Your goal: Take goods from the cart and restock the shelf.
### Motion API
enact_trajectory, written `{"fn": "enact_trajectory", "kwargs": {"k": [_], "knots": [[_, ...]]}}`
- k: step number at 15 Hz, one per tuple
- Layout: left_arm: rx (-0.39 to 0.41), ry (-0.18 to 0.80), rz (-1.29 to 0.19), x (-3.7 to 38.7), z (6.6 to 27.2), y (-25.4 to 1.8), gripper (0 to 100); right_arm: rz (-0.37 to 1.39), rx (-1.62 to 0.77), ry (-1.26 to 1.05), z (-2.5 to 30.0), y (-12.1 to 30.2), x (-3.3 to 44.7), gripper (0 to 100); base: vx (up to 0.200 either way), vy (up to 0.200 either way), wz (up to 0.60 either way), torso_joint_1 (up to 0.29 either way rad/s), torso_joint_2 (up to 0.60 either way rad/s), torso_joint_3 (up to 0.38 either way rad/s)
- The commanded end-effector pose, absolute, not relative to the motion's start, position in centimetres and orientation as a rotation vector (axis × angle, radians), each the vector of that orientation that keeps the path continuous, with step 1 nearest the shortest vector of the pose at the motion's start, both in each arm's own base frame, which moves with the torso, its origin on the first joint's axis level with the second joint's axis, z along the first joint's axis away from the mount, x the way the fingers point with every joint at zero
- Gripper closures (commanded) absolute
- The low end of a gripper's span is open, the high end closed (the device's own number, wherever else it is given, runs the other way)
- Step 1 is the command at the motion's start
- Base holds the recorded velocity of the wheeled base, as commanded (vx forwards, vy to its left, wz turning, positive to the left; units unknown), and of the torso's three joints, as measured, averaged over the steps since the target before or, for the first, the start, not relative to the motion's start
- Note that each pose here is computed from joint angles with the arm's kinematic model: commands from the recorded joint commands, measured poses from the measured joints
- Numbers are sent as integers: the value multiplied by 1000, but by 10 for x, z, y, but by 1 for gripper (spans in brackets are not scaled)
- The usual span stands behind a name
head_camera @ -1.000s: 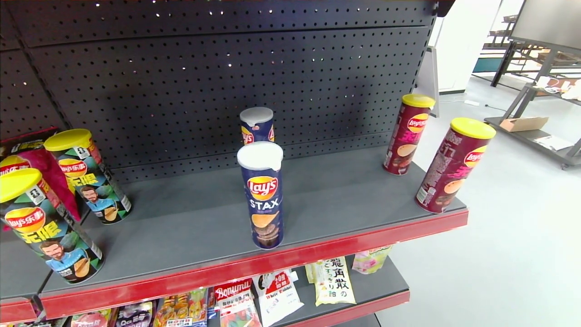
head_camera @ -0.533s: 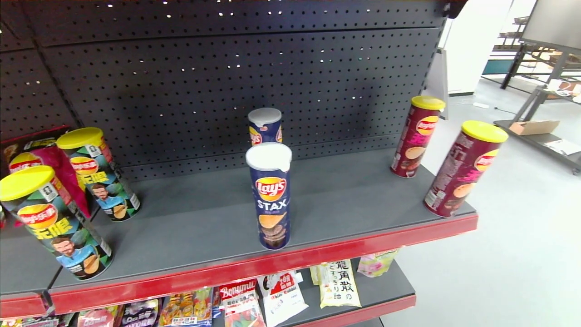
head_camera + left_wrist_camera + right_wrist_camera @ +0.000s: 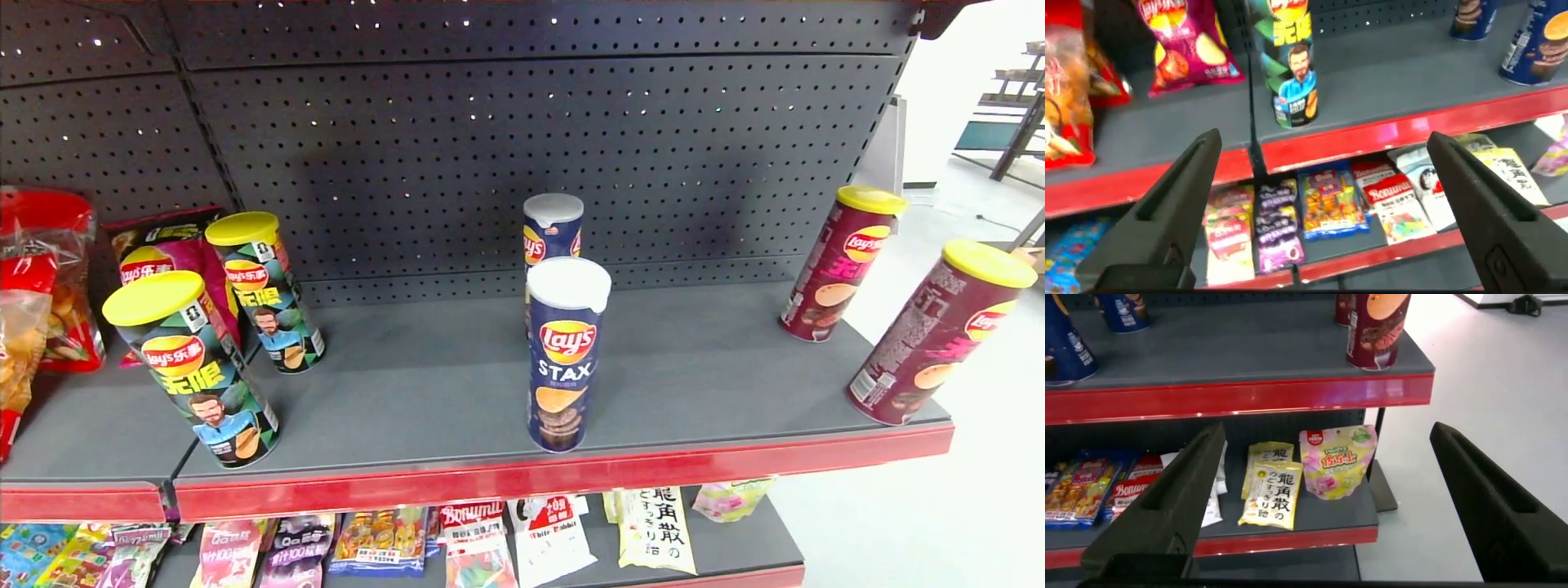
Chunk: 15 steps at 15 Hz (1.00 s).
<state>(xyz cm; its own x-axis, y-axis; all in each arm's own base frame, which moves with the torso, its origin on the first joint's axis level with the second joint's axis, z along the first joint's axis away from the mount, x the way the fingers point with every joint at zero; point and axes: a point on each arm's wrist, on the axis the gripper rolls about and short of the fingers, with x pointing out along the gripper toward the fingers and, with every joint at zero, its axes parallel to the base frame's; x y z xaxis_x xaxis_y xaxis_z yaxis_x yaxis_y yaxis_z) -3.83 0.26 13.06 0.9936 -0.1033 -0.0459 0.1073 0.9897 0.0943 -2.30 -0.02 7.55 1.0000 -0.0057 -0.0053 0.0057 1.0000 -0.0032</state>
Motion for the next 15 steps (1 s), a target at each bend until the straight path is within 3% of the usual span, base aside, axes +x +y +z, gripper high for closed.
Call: {"fn": "enact_trajectory", "kwargs": {"k": [1,4,6,10,12,15], "knots": [[77,56,-103,-37,128,3,0,-6,-3,5,76,0,-23,0,0,0,0,0,0,0],[4,133,-36,-27,103,3,0,-6,-3,5,76,0,-23,0,0,0,0,0,0,0],[-1,66,-49,-15,83,2,0,-5,-3,6,75,0,-23,0,0,0,0,0,0,0],[-14,109,-65,-15,78,1,0,-5,-3,3,76,0,-23,0,0,0,0,0,0,0],[0,101,72,-15,78,-1,0,-5,-3,5,76,0,-23,0,0,0,0,0,0,0],[-36,94,60,-16,78,-1,0,-5,-3,5,76,0,-23,0,0,0,0,0,0,0]]}}
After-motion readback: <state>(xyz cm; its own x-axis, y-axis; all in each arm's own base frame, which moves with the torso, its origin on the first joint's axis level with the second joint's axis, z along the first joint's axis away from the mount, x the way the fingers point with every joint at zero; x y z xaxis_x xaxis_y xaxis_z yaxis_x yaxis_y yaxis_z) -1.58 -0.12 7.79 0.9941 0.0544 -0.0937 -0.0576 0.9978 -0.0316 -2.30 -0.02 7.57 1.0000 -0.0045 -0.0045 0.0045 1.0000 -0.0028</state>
